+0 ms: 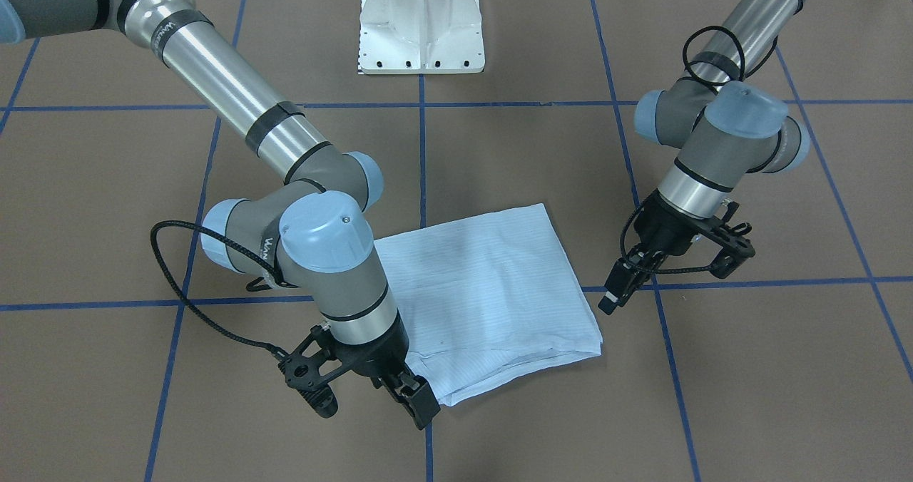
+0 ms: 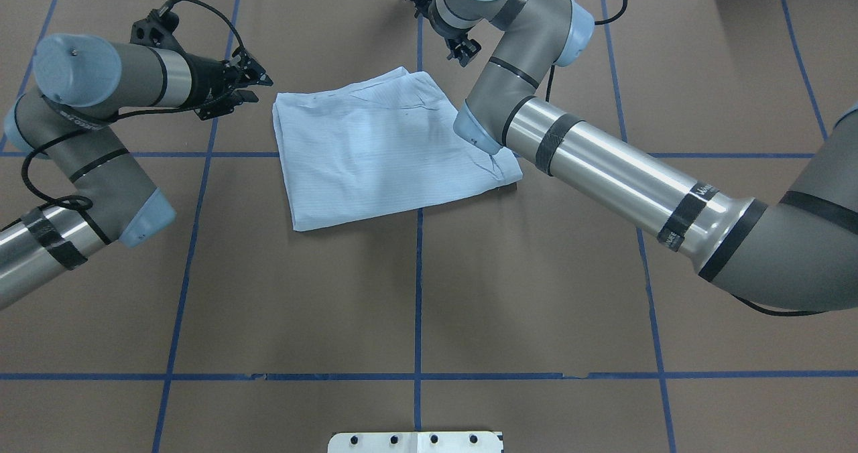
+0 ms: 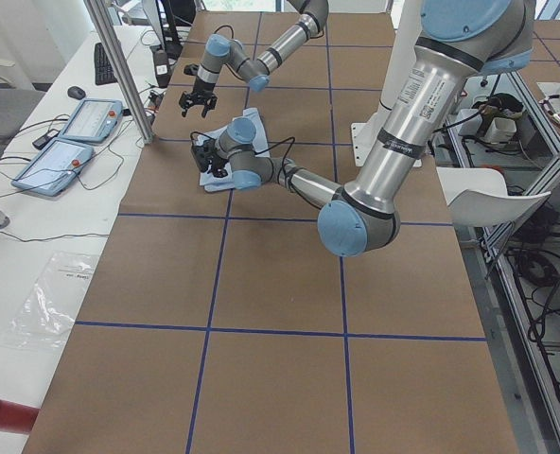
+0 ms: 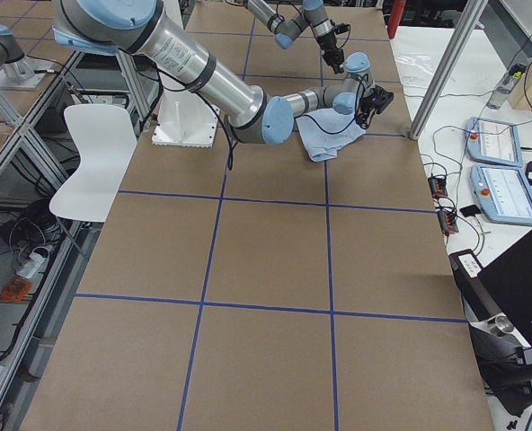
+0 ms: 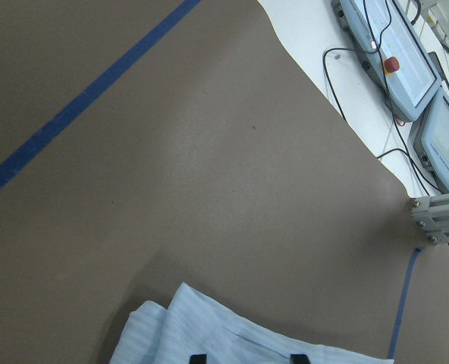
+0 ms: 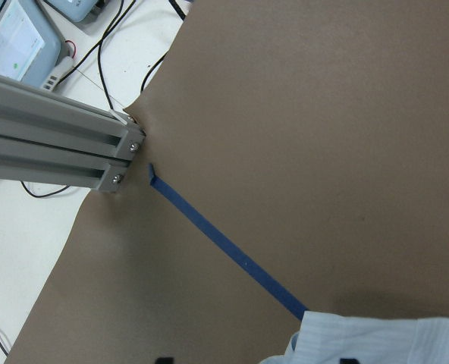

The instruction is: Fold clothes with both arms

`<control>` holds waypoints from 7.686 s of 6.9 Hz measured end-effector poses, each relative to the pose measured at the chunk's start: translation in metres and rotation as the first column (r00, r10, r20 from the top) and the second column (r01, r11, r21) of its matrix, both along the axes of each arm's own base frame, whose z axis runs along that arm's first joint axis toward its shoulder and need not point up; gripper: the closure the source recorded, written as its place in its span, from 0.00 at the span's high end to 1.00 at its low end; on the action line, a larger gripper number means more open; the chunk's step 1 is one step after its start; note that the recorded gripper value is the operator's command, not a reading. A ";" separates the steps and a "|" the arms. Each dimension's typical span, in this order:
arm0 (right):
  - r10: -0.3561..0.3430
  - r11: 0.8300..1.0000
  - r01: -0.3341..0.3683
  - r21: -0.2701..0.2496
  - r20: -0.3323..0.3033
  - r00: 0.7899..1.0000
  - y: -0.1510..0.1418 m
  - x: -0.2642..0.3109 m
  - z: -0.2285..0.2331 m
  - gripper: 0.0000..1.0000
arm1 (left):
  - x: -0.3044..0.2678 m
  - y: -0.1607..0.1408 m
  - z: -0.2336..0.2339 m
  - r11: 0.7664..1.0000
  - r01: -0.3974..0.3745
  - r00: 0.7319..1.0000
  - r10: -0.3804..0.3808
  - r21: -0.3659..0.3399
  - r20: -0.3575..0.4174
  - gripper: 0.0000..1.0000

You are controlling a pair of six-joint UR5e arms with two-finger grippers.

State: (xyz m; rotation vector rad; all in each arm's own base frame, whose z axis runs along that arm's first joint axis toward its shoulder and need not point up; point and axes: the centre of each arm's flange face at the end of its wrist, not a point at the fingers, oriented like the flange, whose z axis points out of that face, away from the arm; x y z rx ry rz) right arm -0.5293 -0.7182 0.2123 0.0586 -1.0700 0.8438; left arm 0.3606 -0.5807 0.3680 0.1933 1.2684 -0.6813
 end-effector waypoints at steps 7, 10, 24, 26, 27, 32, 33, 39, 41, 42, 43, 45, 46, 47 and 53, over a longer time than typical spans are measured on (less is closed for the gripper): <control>-0.439 0.856 0.510 0.089 -0.395 0.807 0.155 0.335 0.246 1.00 | -0.331 0.014 0.156 0.864 -0.301 0.861 0.065 0.403 0.504 1.00; -0.512 0.797 0.591 0.122 -0.382 0.769 0.209 0.461 0.322 1.00 | -0.359 0.041 0.198 0.731 -0.572 0.704 0.204 0.372 0.681 1.00; -0.593 0.694 0.699 0.174 -0.411 0.692 0.276 0.554 0.405 1.00 | -0.380 0.107 0.189 0.742 -0.615 0.687 0.337 0.268 0.643 1.00; -0.592 0.694 0.701 0.161 -0.425 0.684 0.274 0.555 0.407 1.00 | -0.379 0.105 0.176 0.734 -0.614 0.690 0.322 0.289 0.649 1.00; -0.592 0.695 0.702 0.159 -0.428 0.683 0.274 0.555 0.408 1.00 | -0.378 0.105 0.173 0.731 -0.615 0.693 0.322 0.296 0.645 1.00; -0.573 0.679 0.705 0.205 -0.452 0.684 0.262 0.551 0.386 1.00 | -0.376 0.106 0.147 0.707 -0.618 0.705 0.304 0.345 0.641 1.00; -0.567 0.677 0.704 0.214 -0.458 0.684 0.259 0.550 0.382 1.00 | -0.376 0.106 0.144 0.704 -0.618 0.705 0.300 0.350 0.642 1.00; -0.566 0.674 0.706 0.220 -0.461 0.684 0.260 0.550 0.387 1.00 | -0.376 0.105 0.142 0.702 -0.618 0.705 0.295 0.354 0.645 1.00; -0.567 0.673 0.706 0.220 -0.460 0.684 0.260 0.549 0.387 1.00 | -0.376 0.104 0.143 0.703 -0.617 0.705 0.295 0.353 0.645 1.00; -0.568 0.673 0.706 0.219 -0.459 0.684 0.259 0.549 0.388 1.00 | -0.376 0.104 0.143 0.703 -0.617 0.705 0.295 0.353 0.645 1.00; -0.568 0.674 0.706 0.219 -0.458 0.684 0.258 0.548 0.388 1.00 | -0.376 0.104 0.143 0.703 -0.617 0.705 0.294 0.354 0.645 1.00; -0.568 0.674 0.706 0.219 -0.457 0.684 0.257 0.548 0.388 1.00 | -0.376 0.104 0.143 0.703 -0.617 0.705 0.295 0.353 0.645 1.00; -0.567 0.674 0.705 0.221 -0.458 0.685 0.256 0.548 0.388 1.00 | -0.376 0.104 0.143 0.703 -0.617 0.705 0.296 0.353 0.644 1.00; -0.566 0.673 0.705 0.222 -0.458 0.685 0.255 0.548 0.386 1.00 | -0.376 0.104 0.144 0.703 -0.618 0.705 0.296 0.353 0.644 1.00; -0.566 0.664 0.702 0.256 -0.441 0.696 0.255 0.546 0.379 1.00 | -0.376 0.105 0.140 0.700 -0.617 0.706 0.292 0.358 0.645 1.00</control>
